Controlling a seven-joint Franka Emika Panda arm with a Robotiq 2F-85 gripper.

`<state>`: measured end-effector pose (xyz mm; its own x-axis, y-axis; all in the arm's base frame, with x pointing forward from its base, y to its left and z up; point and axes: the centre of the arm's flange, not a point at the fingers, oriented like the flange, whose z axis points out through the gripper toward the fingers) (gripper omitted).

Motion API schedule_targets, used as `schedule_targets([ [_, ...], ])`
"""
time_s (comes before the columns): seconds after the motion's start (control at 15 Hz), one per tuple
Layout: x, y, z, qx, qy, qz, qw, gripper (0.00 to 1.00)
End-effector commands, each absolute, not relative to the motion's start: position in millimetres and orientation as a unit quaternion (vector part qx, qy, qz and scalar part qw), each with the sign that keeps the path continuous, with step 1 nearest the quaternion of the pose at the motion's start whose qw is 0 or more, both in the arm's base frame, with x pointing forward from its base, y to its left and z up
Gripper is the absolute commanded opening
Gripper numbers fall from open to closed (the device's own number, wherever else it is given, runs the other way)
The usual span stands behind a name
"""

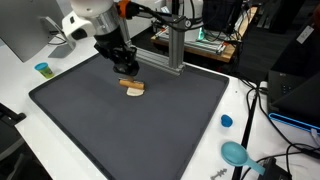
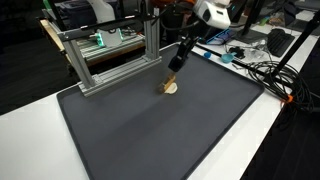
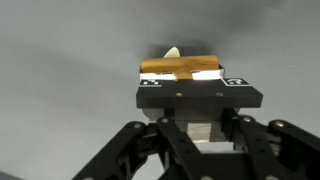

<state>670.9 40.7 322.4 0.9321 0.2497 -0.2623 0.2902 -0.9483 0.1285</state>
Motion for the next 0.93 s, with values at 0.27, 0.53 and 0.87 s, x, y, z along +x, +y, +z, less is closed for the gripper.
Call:
schedule_targets([
  [0.27, 571, 46, 407, 0.978, 0.205, 0.009, 0.042, 0.21],
  [0.53, 561, 24, 375, 0.990, 0.114, 0.084, -0.005, 0.21],
  [0.87, 542, -14, 339, 0.995, 0.028, 0.097, 0.000, 0.21],
])
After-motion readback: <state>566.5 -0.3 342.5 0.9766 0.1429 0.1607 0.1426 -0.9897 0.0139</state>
